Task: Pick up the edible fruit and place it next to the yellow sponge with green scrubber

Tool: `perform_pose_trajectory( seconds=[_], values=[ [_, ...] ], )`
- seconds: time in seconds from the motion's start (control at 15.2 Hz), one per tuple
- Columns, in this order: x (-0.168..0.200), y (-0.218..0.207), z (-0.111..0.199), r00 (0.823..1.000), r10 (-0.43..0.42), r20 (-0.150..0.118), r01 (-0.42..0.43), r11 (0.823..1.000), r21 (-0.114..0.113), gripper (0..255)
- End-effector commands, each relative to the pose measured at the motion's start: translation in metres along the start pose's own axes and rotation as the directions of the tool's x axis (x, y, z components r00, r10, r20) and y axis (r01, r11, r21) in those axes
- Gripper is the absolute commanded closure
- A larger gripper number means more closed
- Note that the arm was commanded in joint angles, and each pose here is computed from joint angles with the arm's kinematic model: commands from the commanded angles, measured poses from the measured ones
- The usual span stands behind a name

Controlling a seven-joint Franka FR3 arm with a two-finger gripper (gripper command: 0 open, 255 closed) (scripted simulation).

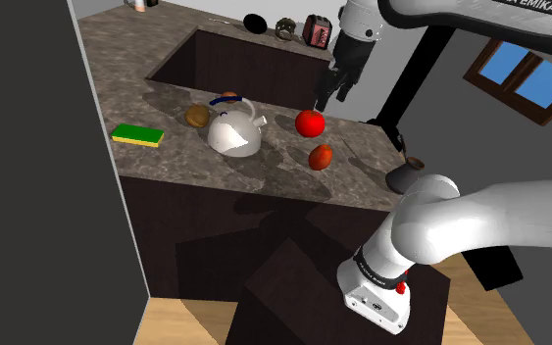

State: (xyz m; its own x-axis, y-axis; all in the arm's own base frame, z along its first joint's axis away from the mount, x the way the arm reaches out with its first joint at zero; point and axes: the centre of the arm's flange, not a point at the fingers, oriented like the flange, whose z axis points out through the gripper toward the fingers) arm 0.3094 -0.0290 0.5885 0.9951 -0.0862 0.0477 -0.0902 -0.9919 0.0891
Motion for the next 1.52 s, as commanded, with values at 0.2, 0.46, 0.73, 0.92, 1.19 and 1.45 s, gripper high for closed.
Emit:
perform_pose_trajectory(
  seconds=[0.2, 0.46, 0.73, 0.92, 1.19, 1.45],
  values=[
    [0.009, 0.024, 0.031, 1.0, 0.018, 0.015, -0.018, 1.0, 0.006, 0],
    [0.02, 0.056, 0.074, 0.999, 0.041, 0.035, -0.042, 0.999, 0.014, 0],
    [0.03, 0.088, 0.117, 0.996, 0.064, 0.055, -0.066, 0.998, 0.021, 0],
    [0.036, 0.112, 0.149, 0.994, 0.082, 0.071, -0.084, 0.996, 0.026, 0],
    [0.042, 0.143, 0.193, 0.99, 0.105, 0.091, -0.108, 0.994, 0.033, 0],
    [0.043, 0.153, 0.218, 0.989, 0.112, 0.098, -0.116, 0.993, 0.035, 0]
  ],
)
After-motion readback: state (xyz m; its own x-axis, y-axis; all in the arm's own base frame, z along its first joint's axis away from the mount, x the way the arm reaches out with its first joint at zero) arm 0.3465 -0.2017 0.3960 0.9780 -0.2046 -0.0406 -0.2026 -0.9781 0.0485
